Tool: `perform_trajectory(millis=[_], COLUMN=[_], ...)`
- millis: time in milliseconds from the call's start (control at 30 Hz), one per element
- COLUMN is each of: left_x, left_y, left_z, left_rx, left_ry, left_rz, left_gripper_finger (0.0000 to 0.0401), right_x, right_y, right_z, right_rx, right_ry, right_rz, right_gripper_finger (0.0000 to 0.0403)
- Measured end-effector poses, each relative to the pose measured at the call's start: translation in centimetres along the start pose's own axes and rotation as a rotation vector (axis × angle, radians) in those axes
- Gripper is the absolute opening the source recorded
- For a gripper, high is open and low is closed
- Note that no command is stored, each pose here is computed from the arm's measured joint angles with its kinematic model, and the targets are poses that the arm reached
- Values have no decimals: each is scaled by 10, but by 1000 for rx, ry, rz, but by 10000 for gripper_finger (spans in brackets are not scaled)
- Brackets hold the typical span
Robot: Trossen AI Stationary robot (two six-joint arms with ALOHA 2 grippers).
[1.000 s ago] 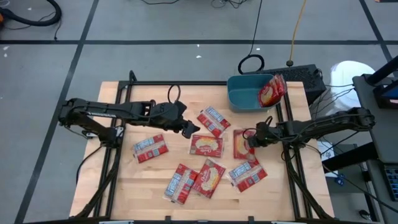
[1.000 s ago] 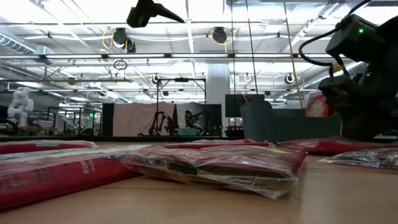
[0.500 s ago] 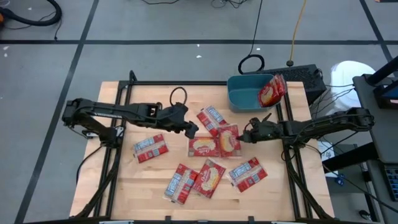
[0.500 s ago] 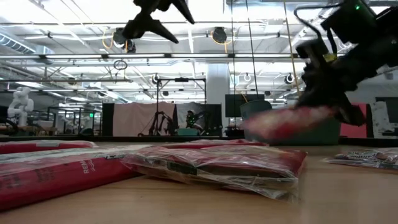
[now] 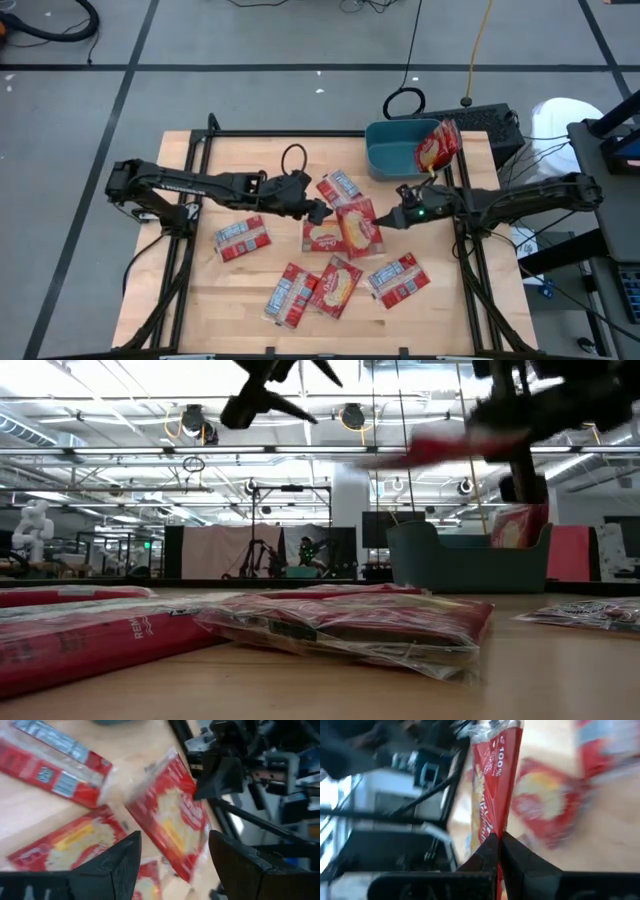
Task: Sort popcorn bags into baskets
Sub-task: Put the popcorn bag into the blue bin
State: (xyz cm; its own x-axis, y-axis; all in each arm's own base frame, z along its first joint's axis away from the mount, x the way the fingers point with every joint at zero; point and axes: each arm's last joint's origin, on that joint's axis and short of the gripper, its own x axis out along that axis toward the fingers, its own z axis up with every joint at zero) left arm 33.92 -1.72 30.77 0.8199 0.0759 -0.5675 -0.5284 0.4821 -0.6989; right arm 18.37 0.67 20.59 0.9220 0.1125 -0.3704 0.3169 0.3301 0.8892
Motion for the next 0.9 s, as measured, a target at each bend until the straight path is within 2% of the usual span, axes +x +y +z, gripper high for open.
perform_trajectory(millis=[200, 300, 433, 533, 667, 767, 833, 900], left_x=[-5, -3, 4, 8, 20, 28, 35, 41], left_y=[-12, -13, -16, -21, -17, -13, -18, -17], left_z=[10, 14, 18, 22, 21, 20, 21, 18], left_rx=[76, 111, 136, 153, 152, 170, 180, 185], left_ry=[-48, -43, -40, -84, -78, -37, -27, 27], left_rz=[-145, -183, -262, -323, -303, -306, -395, -439], left_gripper_finger=[235, 239, 276, 319, 366, 376, 373, 362], right_x=[-11, -19, -27, -31, -32, -32, -32, -31], right_y=[46, 68, 87, 97, 102, 102, 102, 102], right_z=[11, 17, 23, 25, 25, 25, 25, 26], right_rx=[-136, -194, -242, -264, -285, -289, -298, -310], right_ry=[166, 191, 195, 218, 246, 246, 239, 213], right_rz=[-58, -60, -54, -16, 21, 17, 16, 6], right_gripper_finger=[0, 0, 0, 0, 0, 0, 0, 0])
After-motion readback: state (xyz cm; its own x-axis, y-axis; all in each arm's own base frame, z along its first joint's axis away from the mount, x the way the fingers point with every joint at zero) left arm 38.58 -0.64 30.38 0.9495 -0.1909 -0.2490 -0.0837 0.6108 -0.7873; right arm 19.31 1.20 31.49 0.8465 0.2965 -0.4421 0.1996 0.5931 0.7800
